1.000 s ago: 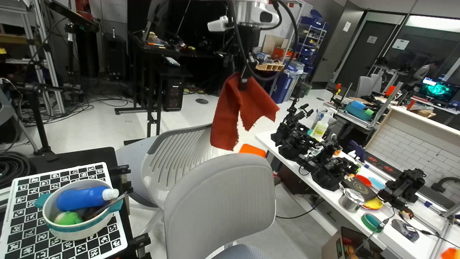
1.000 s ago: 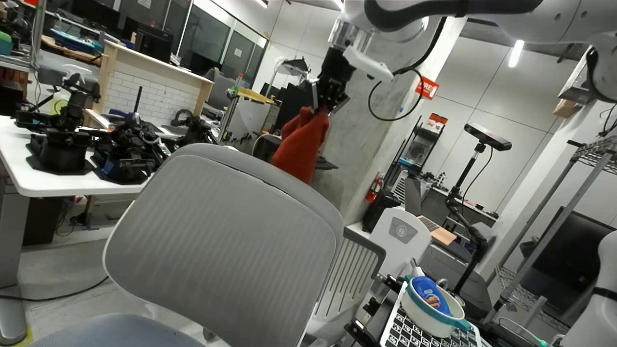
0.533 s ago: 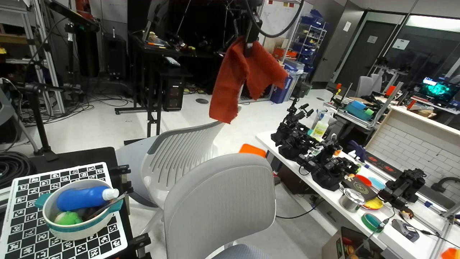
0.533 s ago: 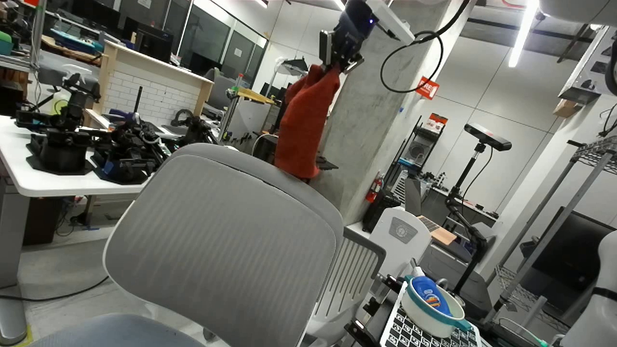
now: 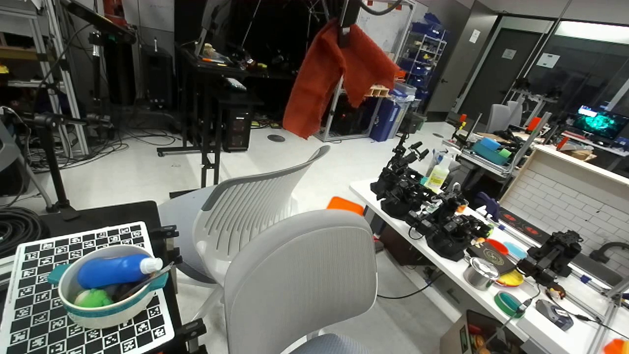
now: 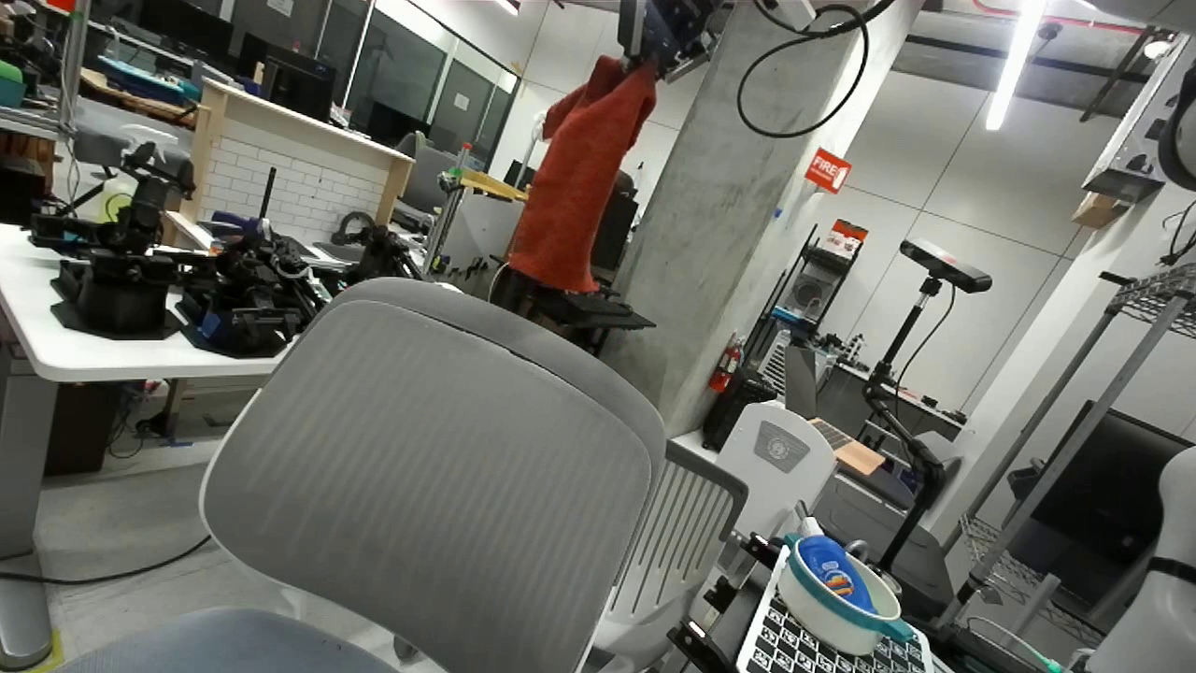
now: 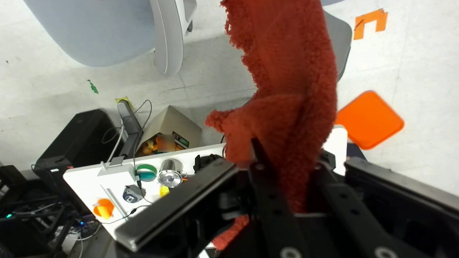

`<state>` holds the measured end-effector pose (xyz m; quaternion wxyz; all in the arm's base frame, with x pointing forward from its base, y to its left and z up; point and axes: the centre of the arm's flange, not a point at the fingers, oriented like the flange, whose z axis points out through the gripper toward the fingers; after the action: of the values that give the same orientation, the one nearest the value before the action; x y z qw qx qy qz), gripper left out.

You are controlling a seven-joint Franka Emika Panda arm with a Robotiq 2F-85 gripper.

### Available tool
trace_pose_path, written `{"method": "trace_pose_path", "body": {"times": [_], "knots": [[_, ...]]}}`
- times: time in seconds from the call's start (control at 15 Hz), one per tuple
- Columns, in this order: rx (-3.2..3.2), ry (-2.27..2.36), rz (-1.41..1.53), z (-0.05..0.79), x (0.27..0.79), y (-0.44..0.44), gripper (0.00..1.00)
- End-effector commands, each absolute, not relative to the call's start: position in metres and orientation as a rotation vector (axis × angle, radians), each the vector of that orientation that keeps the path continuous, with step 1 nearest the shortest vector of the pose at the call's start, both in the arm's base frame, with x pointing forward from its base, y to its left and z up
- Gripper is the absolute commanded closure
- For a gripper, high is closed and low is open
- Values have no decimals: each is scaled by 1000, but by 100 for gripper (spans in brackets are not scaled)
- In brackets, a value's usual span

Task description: Put the cloth on the chair

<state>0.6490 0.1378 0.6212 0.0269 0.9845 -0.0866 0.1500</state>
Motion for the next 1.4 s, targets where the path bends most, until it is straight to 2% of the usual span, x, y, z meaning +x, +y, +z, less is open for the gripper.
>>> {"method": "trace_pose_path", "body": {"times": [0.0, 0.33, 0.93, 1.0, 1.07, 1.13, 1.2, 1.33], "knots": [[3040, -286, 374, 581, 671, 139, 96], [3029, -319, 238, 520, 691, 136, 96], [3009, -337, 147, 470, 693, 134, 96], [3005, -339, 135, 465, 692, 133, 85], [3003, -343, 126, 461, 692, 132, 60], [3002, -347, 114, 458, 691, 132, 59], [3000, -349, 106, 456, 691, 131, 54], [2997, -344, 100, 456, 690, 133, 40]]}}
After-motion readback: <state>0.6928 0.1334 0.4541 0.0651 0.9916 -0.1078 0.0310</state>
